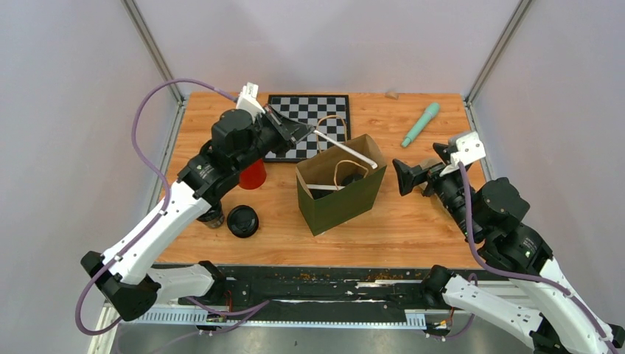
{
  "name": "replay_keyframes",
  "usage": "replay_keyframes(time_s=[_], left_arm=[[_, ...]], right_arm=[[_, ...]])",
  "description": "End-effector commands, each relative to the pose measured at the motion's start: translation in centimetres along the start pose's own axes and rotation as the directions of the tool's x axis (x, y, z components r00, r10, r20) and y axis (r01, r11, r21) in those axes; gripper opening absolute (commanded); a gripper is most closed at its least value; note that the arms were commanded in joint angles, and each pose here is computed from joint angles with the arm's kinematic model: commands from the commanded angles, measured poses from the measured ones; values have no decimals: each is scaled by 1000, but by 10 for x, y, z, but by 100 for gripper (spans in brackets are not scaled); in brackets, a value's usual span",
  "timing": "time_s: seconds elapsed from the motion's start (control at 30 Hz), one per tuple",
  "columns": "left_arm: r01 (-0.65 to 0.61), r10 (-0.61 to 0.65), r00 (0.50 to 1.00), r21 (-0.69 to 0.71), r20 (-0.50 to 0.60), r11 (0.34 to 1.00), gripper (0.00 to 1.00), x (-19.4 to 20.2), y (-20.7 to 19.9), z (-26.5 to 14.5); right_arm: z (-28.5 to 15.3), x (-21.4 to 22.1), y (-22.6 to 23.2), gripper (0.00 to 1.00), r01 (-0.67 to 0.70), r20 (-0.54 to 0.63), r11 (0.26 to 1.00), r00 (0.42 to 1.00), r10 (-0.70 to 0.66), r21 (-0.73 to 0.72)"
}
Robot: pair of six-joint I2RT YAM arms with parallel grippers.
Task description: Pack the takeout coffee
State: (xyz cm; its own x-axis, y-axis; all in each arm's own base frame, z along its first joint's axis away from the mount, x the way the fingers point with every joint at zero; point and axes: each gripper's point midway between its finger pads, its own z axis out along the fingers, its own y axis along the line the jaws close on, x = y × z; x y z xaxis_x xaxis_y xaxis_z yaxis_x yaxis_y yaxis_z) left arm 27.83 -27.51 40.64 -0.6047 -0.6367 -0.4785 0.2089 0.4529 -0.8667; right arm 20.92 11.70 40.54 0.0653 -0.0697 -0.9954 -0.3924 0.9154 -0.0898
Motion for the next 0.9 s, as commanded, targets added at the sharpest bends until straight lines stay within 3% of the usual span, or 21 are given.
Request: replay_keyframes(time_s=[0.0,0.13,0.2,0.27,0.37,0.4,0.43,0.63,0.73,0.87], left_arm=[[-45,43,998,39,47,998,2,4,-2,12],[-78,78,997,29,11,997,17,17,11,18],[-152,152,988,-10,6,988,28,13,15,13],[-235,235,972,-45,0,971,49,5,14,3],[-358,358,933,-143,-22,923,71,-11,19,-17],[-398,399,916,-161,-23,903,93,-18,18,-24],[-429,431,902,-182,-30,885,99,-23,18,-31],[-563,557,822,-313,-117,765,100,-43,32,-69],[-590,584,802,-321,-126,741,100,-44,38,-83],[-602,604,790,-324,-107,730,100,-44,48,-104]], right_arm=[[-5,-13,-7,100,3,25,1000,1000,-3,16],[-3,-5,-2,100,17,-14,1000,1000,-17,-3],[-2,2,1,100,13,-43,1000,999,-13,-11],[-2,9,3,100,3,-79,1000,997,-4,-18],[-1,27,7,100,-25,-162,1000,986,23,-9],[-1,33,8,100,-31,-193,1000,981,30,-4],[-1,37,8,100,-29,-223,1000,975,27,-4],[-8,54,17,100,-90,-377,996,922,86,9],[-12,34,28,100,-146,-355,988,928,117,-57],[-15,5,23,100,-212,-295,977,936,191,-41]])
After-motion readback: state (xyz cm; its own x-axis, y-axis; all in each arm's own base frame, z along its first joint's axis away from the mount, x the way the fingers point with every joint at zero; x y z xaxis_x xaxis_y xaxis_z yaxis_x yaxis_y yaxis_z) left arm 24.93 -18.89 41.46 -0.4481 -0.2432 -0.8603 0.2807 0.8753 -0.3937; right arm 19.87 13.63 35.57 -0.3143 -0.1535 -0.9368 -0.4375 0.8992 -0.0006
